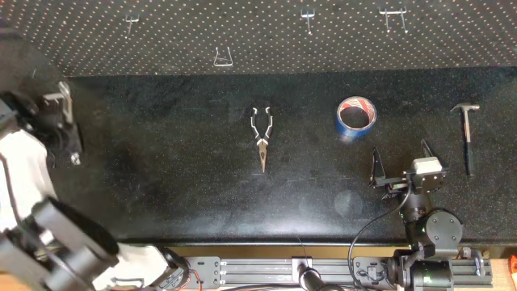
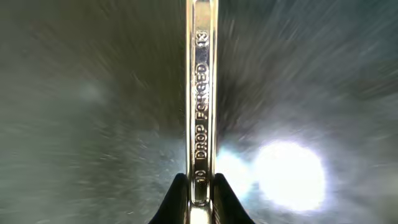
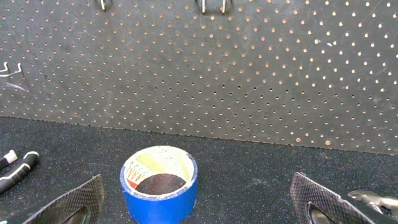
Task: Place Tools Onto Pegboard
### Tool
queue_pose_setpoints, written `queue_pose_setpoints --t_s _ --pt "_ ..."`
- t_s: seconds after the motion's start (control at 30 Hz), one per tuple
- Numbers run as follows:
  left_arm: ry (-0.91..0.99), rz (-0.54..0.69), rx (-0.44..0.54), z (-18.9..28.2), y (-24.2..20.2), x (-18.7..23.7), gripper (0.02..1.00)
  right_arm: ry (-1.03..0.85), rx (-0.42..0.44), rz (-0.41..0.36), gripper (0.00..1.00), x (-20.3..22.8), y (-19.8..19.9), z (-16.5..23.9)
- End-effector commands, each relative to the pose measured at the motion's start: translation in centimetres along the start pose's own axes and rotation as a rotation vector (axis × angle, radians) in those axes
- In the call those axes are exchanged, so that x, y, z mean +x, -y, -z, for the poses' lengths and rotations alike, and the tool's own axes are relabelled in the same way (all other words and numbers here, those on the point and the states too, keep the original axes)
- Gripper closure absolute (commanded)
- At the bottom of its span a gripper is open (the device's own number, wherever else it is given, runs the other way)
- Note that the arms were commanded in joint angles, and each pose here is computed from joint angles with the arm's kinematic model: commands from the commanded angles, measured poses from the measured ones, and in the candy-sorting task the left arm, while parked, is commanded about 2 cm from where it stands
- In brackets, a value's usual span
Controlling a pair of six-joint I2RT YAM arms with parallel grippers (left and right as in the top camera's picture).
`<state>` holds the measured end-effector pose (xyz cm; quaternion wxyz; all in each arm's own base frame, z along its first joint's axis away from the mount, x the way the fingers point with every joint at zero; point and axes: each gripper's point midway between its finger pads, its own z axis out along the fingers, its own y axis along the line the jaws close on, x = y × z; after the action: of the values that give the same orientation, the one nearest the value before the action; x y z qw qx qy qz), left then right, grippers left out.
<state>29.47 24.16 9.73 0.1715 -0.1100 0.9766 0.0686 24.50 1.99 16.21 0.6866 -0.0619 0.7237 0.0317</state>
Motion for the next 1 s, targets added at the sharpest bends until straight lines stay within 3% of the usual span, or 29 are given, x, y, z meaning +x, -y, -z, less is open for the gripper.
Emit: queue_pose_setpoints --t_s 0.03,0.13,0.27,0.37,1.0 --pt "0.296 -0.070 -0.065 8.6 5.0 -3.6 0.991 0.000 -0.008 0.011 0.025 0.1 -0.2 0.0" --pt "0.506 0.048 -0.103 12.0 8.5 -4.6 0.987 0.000 -0.008 0.011 0.025 0.1 -0.2 0.0" --pt "0.609 -0.060 0.044 14.4 16.5 -3.6 0.989 0.000 -0.008 0.011 0.025 0.1 -0.2 0.0" --pt "0.609 -0.007 0.051 14.1 17.2 -3.9 0.987 0.000 -0.008 0.011 0.025 0.1 -0.2 0.0" --pt "0.522 -0.034 0.102 10.4 18.8 -4.5 0.989 0.000 -0.008 0.011 0.025 0.1 -0.2 0.0"
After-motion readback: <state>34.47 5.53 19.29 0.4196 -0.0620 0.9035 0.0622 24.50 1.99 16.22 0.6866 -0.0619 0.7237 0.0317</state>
